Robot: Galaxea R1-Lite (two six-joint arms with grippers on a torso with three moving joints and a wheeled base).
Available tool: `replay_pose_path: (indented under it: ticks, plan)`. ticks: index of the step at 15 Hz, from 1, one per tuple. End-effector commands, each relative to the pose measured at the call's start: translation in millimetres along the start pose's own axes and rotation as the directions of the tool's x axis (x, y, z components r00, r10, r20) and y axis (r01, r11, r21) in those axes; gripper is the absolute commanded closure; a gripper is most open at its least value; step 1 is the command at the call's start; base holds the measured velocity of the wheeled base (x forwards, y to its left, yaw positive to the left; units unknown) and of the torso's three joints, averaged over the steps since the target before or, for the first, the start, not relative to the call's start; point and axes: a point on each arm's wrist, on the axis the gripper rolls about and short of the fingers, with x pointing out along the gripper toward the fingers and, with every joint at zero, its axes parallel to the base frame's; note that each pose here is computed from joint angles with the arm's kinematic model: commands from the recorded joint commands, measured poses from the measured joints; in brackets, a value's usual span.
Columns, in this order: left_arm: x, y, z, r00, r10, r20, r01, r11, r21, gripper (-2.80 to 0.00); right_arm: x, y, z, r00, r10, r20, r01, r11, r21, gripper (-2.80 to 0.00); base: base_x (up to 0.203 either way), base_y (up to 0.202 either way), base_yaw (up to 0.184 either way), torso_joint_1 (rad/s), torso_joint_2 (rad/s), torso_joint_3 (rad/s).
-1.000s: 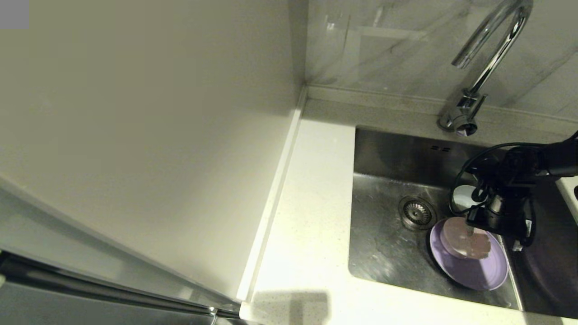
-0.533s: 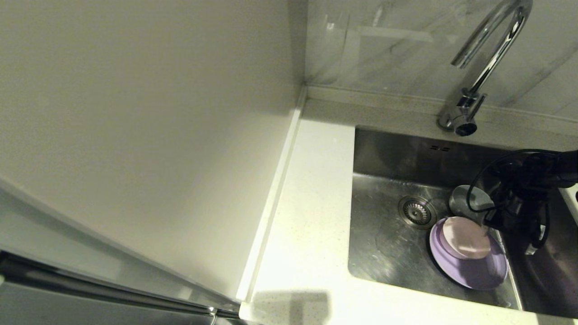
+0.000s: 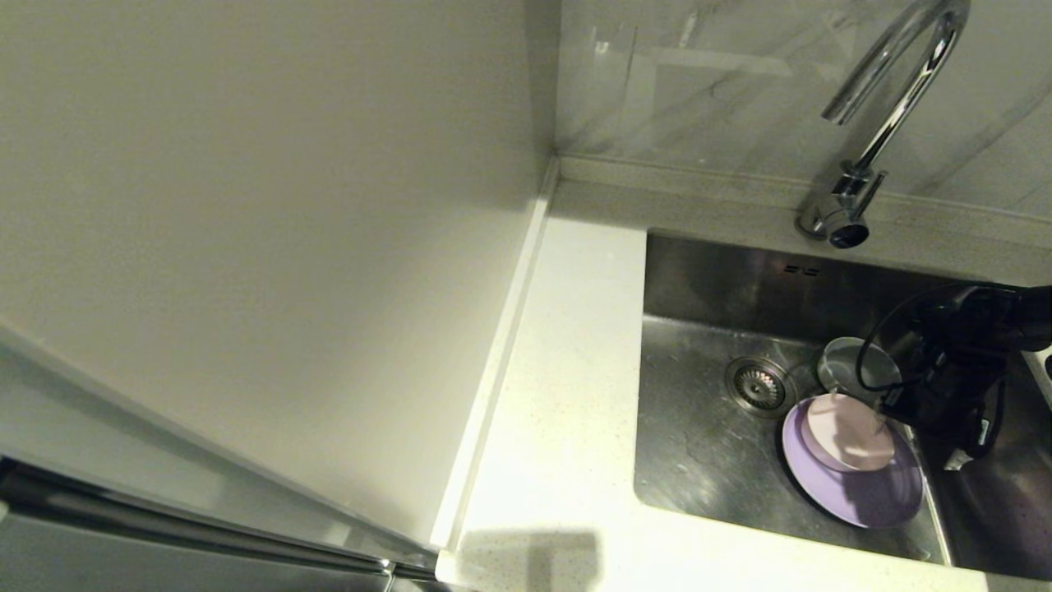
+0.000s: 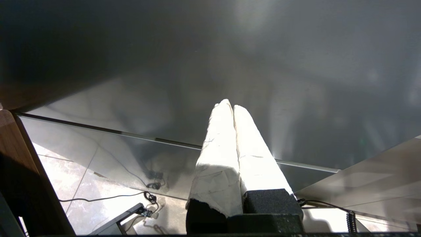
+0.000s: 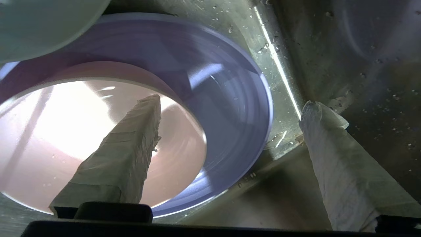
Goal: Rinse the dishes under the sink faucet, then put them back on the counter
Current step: Put a bowl back to the table from the sink
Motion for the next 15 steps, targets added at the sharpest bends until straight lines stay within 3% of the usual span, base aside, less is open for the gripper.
replay_pose_path:
  ticks: [1,7,15]
  plan:
    - [0,0.0,-1,1.000,0.000,-0.003,0.000,1.000,0.000,0.00,-1,-1,0,1.000,0.009,-0.007,-0.008,1.000,0.004,-2.80,0.000,0.000,0.000,0.000,0.00,0.000]
    - [0,0.0,-1,1.000,0.000,-0.002,0.000,1.000,0.000,0.00,3,4,-2,0.986,0.141,-0.087,-0.144,0.989,-0.020,-2.80,0.000,0.000,0.000,0.000,0.00,0.000]
    - [0,0.0,-1,1.000,0.000,-0.004,0.000,1.000,0.000,0.00,7,13,11,0.985,0.165,-0.042,-0.167,0.985,-0.035,-2.80,0.000,0.000,0.000,0.000,0.00,0.000]
